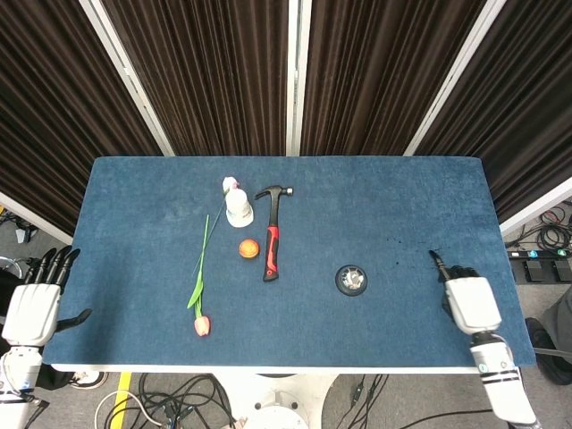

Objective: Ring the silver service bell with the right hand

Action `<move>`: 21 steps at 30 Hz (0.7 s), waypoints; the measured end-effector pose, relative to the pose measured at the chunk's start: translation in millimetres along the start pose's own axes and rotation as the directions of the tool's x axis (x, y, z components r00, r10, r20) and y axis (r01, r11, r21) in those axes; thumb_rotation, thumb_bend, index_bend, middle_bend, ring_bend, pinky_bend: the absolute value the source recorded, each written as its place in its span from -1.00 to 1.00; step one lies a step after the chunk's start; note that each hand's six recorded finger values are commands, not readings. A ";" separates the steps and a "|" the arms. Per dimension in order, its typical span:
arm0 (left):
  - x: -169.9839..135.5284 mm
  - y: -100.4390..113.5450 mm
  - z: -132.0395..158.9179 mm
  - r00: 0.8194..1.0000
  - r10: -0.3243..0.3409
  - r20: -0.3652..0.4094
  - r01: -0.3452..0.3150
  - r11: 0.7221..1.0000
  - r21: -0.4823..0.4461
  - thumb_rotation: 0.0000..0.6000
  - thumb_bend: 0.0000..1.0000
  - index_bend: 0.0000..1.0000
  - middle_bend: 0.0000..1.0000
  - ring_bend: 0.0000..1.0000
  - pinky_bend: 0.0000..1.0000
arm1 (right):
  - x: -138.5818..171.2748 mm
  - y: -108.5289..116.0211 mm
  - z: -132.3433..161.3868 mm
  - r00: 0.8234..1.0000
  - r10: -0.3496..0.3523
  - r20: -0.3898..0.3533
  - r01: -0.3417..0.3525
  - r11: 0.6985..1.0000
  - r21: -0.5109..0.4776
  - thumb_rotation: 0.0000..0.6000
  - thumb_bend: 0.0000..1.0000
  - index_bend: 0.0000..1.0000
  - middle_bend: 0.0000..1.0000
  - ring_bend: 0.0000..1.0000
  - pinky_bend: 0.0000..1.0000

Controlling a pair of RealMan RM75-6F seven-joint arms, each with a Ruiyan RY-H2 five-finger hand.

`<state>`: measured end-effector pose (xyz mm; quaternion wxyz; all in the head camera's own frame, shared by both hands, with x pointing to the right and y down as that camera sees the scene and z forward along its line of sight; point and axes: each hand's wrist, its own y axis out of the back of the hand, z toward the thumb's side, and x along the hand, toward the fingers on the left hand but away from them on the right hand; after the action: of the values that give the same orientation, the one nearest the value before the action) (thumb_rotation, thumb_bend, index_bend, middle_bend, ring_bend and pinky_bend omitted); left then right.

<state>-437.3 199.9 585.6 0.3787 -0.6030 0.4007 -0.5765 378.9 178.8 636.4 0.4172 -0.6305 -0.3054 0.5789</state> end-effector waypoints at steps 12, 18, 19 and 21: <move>-1.6 2.9 -7.2 1.000 0.010 -0.017 -0.010 1.000 -0.006 1.00 -0.79 -0.84 -0.89 -1.00 -0.71 | -15.3 -22.6 71.8 0.985 0.033 -0.167 -0.018 0.996 0.088 1.00 1.00 -1.00 0.64 0.28 0.23; -2.4 0.2 -12.0 1.000 0.002 -0.028 -0.003 1.000 -0.011 1.00 -0.78 -0.84 -0.89 -1.00 -0.71 | -19.4 -41.6 87.7 0.981 0.095 -0.170 -0.076 0.990 0.117 1.00 1.00 -1.00 0.65 0.28 0.23; -2.2 -0.2 -12.5 1.000 0.001 -0.029 -0.002 1.000 -0.012 1.00 -0.78 -0.84 -0.89 -1.00 -0.71 | -19.8 -44.5 89.6 0.980 0.104 -0.171 -0.084 0.989 0.120 1.00 1.00 -1.00 0.65 0.28 0.23; -1.9 -0.7 -13.4 1.000 0.001 -0.030 -0.001 1.000 -0.014 1.00 -0.78 -0.84 -0.89 -1.00 -0.71 | -20.6 -50.2 93.2 0.978 0.122 -0.170 -0.101 0.987 0.125 1.00 1.00 -1.00 0.65 0.28 0.23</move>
<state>-450.6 202.0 586.2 0.3688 -0.5969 0.4105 -0.5824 289.1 200.4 692.0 0.4455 -0.6703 -0.1970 0.5597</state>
